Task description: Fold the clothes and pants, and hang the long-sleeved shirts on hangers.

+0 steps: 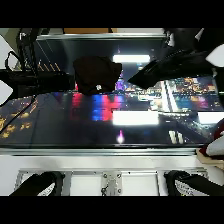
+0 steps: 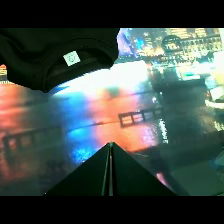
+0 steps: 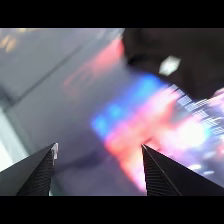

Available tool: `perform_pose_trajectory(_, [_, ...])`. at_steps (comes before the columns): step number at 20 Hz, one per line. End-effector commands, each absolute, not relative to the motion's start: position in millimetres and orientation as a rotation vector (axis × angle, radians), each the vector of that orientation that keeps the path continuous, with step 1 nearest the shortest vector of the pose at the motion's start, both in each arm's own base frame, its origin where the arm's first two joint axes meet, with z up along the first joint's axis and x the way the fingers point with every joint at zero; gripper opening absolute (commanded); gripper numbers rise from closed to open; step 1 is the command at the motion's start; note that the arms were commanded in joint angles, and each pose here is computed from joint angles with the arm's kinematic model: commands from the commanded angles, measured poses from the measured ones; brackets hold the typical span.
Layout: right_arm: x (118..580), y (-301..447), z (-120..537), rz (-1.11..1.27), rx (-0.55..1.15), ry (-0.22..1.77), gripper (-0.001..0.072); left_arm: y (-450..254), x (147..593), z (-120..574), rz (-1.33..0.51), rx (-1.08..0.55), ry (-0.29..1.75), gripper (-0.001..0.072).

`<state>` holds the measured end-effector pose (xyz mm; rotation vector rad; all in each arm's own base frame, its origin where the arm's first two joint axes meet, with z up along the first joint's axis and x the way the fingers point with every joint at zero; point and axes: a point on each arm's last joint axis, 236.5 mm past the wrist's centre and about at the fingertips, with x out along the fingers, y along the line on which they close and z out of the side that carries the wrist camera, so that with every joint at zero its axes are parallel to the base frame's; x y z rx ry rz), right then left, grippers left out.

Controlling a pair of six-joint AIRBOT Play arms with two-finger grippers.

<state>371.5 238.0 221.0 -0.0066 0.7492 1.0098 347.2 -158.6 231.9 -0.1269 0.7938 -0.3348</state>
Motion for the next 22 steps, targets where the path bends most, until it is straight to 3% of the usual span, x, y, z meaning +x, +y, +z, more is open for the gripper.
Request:
perform_pose_trajectory(1, [354.4,275.4,175.0,1.09,-0.046,0.889,0.0586,-158.3,347.4,232.0,-0.334,-0.127,0.794,0.0017])
perform_pose_trajectory(5, [353.2,278.4,172.1,1.099,-0.044,0.898,0.0578,-158.2,347.4,232.0,-0.334,-0.127,0.794,0.0016])
perform_pose_trajectory(6, [352.4,278.3,171.8,1.101,-0.045,0.901,0.0446,-158.3,347.5,232.1,-0.334,-0.128,0.794,0.0016])
perform_pose_trajectory(7, [350.9,278.0,171.2,1.105,-0.047,0.907,0.0133,-158.3,347.4,232.0,-0.334,-0.127,0.794,0.0016])
perform_pose_trajectory(8, [350.9,278.0,171.2,1.105,-0.047,0.907,0.0024,-158.3,347.5,232.1,-0.334,-0.127,0.794,0.0017])
perform_pose_trajectory(22, [351.0,278.1,171.1,1.105,-0.047,0.907,0.002,-158.5,347.6,232.3,-0.334,-0.128,0.793,0.0017])
